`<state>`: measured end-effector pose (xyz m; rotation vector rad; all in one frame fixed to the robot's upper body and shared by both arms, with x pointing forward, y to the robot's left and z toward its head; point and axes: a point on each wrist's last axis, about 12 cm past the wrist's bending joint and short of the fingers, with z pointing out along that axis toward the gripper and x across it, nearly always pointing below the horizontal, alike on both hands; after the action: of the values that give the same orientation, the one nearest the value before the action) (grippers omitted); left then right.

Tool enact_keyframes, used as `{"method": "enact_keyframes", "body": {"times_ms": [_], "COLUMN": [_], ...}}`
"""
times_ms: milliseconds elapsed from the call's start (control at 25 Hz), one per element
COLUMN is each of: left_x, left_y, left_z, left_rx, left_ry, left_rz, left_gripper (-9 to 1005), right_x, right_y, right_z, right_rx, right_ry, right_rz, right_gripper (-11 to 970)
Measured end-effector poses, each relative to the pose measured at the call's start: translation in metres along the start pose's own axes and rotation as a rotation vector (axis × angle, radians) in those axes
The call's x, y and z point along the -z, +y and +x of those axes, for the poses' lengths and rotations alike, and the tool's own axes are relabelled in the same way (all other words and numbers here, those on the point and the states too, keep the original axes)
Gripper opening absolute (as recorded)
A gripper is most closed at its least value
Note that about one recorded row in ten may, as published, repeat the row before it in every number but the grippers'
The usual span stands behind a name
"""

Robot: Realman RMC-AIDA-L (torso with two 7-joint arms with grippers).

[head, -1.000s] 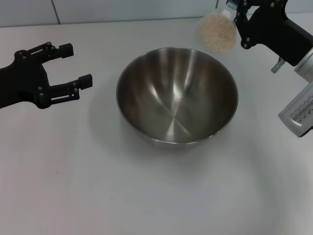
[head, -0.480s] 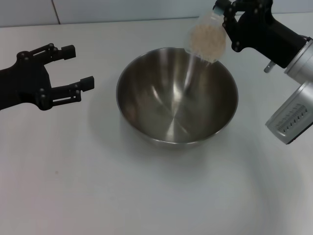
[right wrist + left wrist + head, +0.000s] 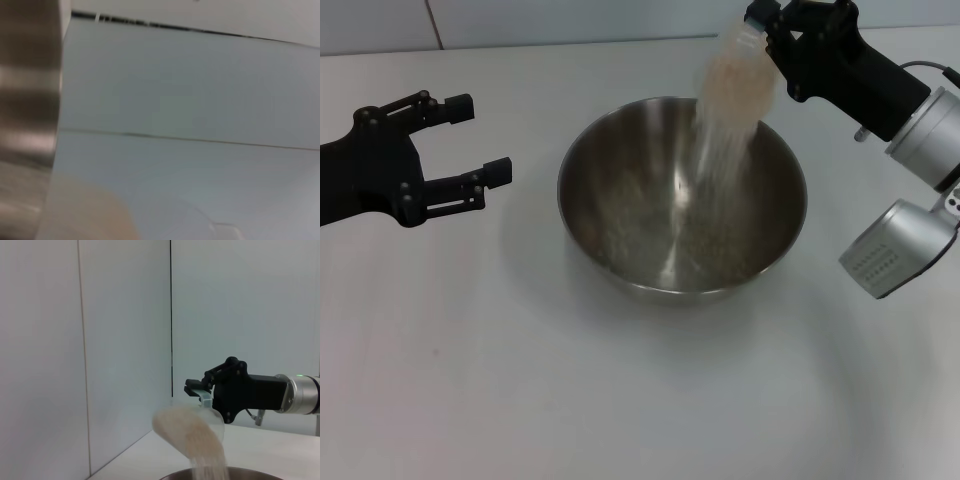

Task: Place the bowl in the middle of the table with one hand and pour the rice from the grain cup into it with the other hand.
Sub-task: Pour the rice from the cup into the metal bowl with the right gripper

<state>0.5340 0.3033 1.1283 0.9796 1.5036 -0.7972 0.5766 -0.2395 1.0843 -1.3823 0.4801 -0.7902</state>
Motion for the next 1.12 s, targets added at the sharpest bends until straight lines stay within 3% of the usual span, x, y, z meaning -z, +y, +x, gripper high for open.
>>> {"method": "enact_keyframes", "body": {"times_ms": [200,480,1120], "left_x": [0.000,-0.001,-0.001], "left_y": [0.000,0.000,0.000], "left_z": [0.000,0.000,0.000], "left_rx": [0.000,0.000,0.000], "left_ry": [-0.003,-0.005,-0.006], "left_rz": [0.000,-0.001,0.001], "left_gripper": [832,832,832], "right_x": [-0.002,-0.001,0.001], "right_y": [0.003,-0.002,0.001], "right_z": [-0.004,-0.008,-0.012], "right_rx": [0.109,0.149,0.220], "right_ry": [0.012,-0.010,-0.028], "right_rz": [0.003,0.049,0.043], "right_gripper": [13,14,15]}}
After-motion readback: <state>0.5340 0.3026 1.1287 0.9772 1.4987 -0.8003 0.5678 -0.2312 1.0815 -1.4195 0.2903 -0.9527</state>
